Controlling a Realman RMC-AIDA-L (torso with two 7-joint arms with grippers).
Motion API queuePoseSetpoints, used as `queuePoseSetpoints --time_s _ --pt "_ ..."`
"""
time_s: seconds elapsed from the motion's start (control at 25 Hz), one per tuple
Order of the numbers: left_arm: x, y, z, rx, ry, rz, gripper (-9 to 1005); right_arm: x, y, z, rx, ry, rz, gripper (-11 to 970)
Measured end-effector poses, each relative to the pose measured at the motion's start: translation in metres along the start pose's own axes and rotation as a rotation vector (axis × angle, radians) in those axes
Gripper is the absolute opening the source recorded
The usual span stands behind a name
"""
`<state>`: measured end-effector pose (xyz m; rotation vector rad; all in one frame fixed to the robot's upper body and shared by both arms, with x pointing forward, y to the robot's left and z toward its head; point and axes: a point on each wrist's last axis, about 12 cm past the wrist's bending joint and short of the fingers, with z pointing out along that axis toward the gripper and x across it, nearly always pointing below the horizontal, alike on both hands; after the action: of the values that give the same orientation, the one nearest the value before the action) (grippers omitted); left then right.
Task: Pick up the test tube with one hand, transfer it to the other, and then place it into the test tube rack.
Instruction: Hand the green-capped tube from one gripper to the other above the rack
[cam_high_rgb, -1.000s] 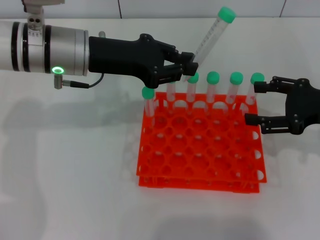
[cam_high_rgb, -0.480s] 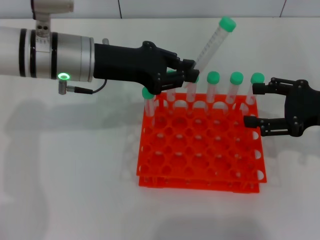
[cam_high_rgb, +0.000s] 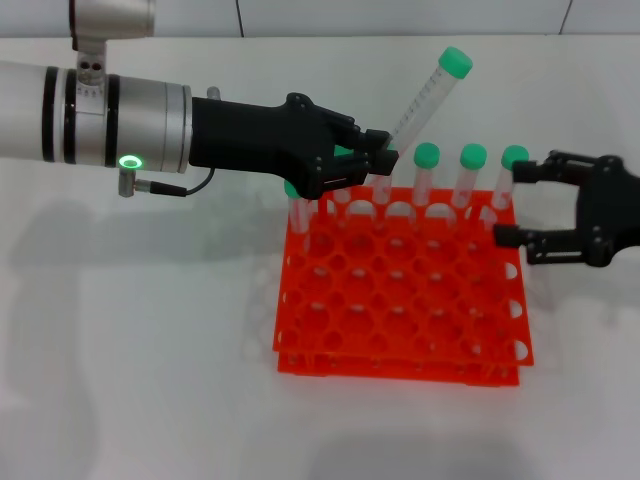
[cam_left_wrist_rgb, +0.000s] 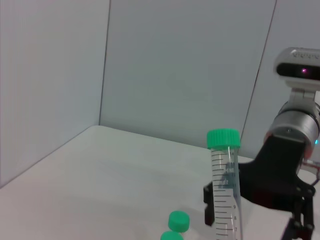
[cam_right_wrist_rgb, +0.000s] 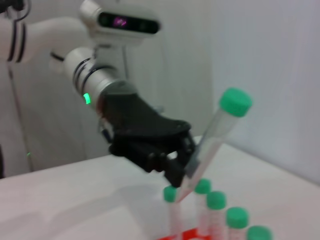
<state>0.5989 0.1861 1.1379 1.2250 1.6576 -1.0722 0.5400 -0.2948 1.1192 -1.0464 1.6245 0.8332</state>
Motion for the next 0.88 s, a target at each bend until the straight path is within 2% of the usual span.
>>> queuePoseSetpoints --time_s 0.4,0.88 --pt "0.001 -0.001 -0.001 0.004 -0.002 0.008 181 -0.005 -0.006 -0.020 0.099 -0.106 0.033 856" --pt "0.003 -0.001 -0.003 -0.004 -0.013 0.002 179 -0.017 -0.010 -0.016 0.107 -0.162 0.026 856"
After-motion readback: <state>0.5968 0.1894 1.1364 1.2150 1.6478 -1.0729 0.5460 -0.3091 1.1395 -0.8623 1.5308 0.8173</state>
